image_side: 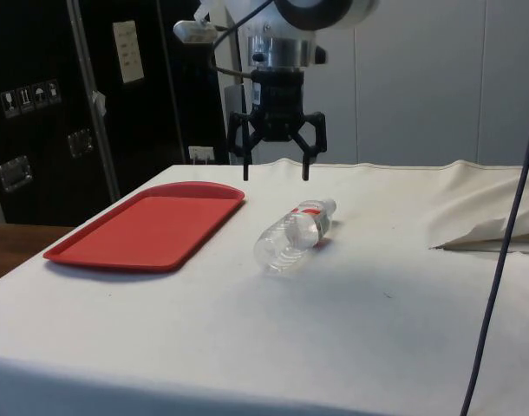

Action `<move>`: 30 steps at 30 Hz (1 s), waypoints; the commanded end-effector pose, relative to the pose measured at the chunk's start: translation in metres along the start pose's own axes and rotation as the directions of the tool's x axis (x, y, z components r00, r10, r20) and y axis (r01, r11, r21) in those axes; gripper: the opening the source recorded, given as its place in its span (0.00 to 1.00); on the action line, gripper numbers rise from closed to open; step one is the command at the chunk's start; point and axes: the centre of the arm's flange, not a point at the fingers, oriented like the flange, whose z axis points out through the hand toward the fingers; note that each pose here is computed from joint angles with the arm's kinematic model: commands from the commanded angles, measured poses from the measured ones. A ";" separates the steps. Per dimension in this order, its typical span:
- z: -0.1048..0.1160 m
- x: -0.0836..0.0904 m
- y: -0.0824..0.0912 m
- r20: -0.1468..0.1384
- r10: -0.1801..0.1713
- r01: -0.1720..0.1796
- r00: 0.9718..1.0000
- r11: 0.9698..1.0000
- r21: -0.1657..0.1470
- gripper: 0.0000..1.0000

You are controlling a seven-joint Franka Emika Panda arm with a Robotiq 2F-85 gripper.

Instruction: Place the bottle upright on the tray.

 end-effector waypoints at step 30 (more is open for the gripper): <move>0.004 0.000 0.007 0.121 0.165 -0.170 0.979 0.985 0.032 1.00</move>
